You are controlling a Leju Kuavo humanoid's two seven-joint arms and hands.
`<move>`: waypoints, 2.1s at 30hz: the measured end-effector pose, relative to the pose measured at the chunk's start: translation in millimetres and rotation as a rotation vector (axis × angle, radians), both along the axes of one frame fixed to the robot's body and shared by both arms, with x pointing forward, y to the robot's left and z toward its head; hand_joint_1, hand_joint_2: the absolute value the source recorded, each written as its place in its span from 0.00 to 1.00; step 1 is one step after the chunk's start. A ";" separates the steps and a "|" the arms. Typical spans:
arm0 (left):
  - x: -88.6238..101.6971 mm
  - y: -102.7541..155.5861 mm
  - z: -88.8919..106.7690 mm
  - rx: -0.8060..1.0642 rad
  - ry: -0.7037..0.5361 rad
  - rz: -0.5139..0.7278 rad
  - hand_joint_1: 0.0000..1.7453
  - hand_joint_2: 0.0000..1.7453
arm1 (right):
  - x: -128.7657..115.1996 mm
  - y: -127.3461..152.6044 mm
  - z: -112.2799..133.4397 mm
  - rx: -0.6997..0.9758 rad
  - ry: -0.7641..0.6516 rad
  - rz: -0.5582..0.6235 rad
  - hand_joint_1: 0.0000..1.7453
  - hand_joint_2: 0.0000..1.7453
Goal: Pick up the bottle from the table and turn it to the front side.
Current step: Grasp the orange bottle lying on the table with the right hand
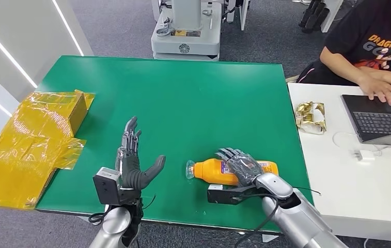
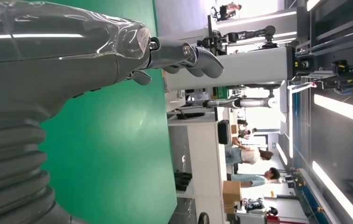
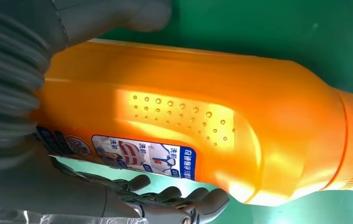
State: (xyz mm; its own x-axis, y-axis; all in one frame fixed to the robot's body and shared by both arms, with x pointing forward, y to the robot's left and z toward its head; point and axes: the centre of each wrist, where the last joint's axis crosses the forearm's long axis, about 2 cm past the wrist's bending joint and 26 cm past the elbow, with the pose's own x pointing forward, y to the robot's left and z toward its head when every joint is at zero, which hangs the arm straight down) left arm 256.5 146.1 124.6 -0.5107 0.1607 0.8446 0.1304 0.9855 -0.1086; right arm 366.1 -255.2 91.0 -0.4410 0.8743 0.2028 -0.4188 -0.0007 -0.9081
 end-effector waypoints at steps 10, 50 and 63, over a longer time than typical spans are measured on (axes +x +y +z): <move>-4.9 4.1 -0.2 -0.011 0.014 0.029 0.00 1.00 | 1.7 -5.7 0.0 -0.089 -0.041 -0.112 0.00 1.00; -15.7 11.9 -1.1 -0.013 0.030 0.047 0.00 1.00 | -79.7 -81.0 -8.1 -0.103 -0.071 -0.341 0.00 1.00; -15.9 12.9 -1.7 -0.019 0.026 0.048 0.00 1.00 | -73.9 -108.4 -7.4 -0.106 -0.036 -0.411 0.00 1.00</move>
